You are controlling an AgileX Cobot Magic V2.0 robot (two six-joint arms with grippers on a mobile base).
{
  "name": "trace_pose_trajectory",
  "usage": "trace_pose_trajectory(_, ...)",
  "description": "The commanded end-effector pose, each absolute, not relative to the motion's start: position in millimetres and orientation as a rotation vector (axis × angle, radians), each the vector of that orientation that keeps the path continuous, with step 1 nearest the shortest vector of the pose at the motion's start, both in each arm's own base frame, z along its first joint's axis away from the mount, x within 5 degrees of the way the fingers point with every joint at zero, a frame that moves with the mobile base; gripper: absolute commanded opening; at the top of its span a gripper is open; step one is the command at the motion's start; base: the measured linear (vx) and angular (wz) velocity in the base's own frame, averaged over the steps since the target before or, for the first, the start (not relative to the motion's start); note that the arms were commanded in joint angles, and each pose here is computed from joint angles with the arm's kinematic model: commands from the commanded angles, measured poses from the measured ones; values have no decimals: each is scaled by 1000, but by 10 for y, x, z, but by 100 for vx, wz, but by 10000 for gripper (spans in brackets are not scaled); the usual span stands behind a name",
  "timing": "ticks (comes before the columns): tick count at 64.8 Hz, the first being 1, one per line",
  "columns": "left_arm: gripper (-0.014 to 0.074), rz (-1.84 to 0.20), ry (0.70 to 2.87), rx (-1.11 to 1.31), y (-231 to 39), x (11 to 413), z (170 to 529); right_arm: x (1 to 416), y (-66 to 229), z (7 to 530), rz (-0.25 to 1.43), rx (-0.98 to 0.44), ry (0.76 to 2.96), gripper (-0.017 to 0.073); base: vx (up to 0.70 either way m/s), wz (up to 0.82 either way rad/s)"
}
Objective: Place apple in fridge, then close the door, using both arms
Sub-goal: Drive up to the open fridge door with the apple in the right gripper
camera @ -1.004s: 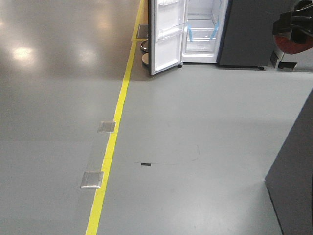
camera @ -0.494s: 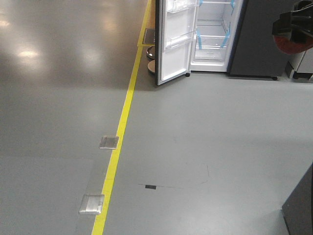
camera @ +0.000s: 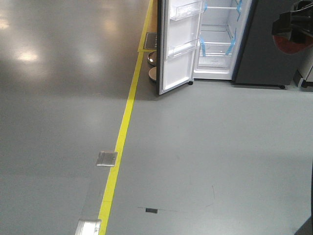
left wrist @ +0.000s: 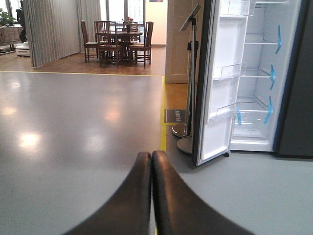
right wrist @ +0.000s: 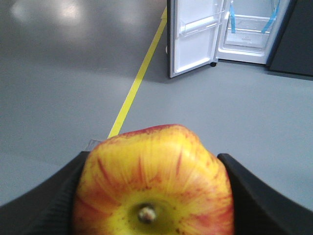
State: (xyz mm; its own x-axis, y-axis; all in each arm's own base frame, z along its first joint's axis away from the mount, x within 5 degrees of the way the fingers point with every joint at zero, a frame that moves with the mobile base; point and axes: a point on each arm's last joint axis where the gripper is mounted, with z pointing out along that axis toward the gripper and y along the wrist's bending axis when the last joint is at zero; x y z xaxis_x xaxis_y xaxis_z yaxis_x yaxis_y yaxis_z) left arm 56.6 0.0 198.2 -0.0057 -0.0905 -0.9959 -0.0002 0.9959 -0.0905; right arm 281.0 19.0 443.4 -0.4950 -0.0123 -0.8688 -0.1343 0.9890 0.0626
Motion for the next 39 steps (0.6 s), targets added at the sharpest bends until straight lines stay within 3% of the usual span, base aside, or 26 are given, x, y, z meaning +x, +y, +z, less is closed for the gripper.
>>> trace_pose_trajectory(1, -6, -77, 1518, -75, 1, 564, 1960, 2729, 173, 4677, 145, -84, 1950, -8, 30, -3)
trace_pose_trajectory(39, -6, -77, 1518, -75, 1, 564, 1960, 2729, 173, 4677, 145, -84, 1950, -8, 29, -5)
